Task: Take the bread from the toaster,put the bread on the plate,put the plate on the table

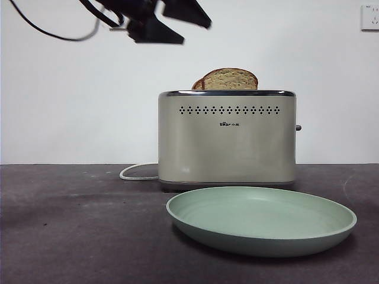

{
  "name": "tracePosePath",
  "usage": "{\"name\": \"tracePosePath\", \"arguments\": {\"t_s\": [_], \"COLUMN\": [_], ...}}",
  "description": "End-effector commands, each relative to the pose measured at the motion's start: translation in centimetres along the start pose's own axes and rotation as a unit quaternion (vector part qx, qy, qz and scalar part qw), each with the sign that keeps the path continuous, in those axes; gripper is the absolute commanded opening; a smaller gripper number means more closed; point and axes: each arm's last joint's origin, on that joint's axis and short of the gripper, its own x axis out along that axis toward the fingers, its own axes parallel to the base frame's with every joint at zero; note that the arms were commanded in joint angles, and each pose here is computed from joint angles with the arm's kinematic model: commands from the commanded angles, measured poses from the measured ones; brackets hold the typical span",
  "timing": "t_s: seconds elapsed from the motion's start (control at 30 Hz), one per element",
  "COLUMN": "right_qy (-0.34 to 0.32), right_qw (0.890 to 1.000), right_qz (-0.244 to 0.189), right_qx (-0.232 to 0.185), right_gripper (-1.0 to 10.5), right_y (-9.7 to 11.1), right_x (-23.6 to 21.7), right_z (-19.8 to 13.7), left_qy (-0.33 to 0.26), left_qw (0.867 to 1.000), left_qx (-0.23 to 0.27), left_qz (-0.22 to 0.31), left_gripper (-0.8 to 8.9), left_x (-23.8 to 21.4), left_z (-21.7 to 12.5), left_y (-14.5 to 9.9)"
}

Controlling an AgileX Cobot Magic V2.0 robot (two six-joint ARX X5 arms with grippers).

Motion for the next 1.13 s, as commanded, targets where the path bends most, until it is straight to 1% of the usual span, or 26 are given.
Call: {"name": "tracePosePath", "arguments": {"t_s": [0.03, 0.2, 0.43, 0.47, 0.53, 0.6, 0.77, 0.9, 1.13], "right_qy": [-0.001, -0.001, -0.001, -0.001, -0.001, -0.001, -0.001, -0.001, -0.001], "right_qw": [1.0, 1.0, 1.0, 1.0, 1.0, 1.0, 1.0, 1.0, 1.0], "right_qz": [0.001, 0.001, 0.001, 0.001, 0.001, 0.001, 0.001, 0.001, 0.001], "right_qx": [0.0, 0.0, 0.0, 0.0, 0.0, 0.0, 0.0, 0.0, 0.0], "right_gripper": [6.0, 6.0, 6.0, 6.0, 6.0, 6.0, 6.0, 6.0, 6.0], "right_y": [0.0, 0.0, 0.0, 0.0, 0.0, 0.0, 0.0, 0.0, 0.0], "right_x": [0.0, 0.0, 0.0, 0.0, 0.0, 0.0, 0.0, 0.0, 0.0], "right_z": [0.0, 0.0, 0.0, 0.0, 0.0, 0.0, 0.0, 0.0, 0.0], "left_qy": [-0.001, 0.0, 0.011, 0.013, 0.017, 0.017, 0.017, 0.019, 0.013], "left_qw": [1.0, 1.0, 1.0, 1.0, 1.0, 1.0, 1.0, 1.0, 1.0], "left_qx": [0.015, 0.021, 0.018, 0.017, 0.016, 0.016, 0.018, 0.016, 0.018], "left_qz": [-0.007, -0.001, -0.002, -0.003, -0.005, -0.006, 0.004, 0.003, 0.004], "left_gripper": [5.65, 5.61, 5.51, 5.23, 4.36, 3.87, 1.35, -0.09, -0.09], "left_x": [1.8, 4.5, 6.6, 6.7, 7.0, 7.0, 7.2, 7.2, 7.2], "left_z": [-0.6, -2.2, -4.2, -4.4, -4.6, -4.7, -4.6, -4.6, -4.5], "left_y": [0.3, 0.4, 0.5, 0.5, 0.5, 0.4, 0.2, 0.2, 0.2]}}
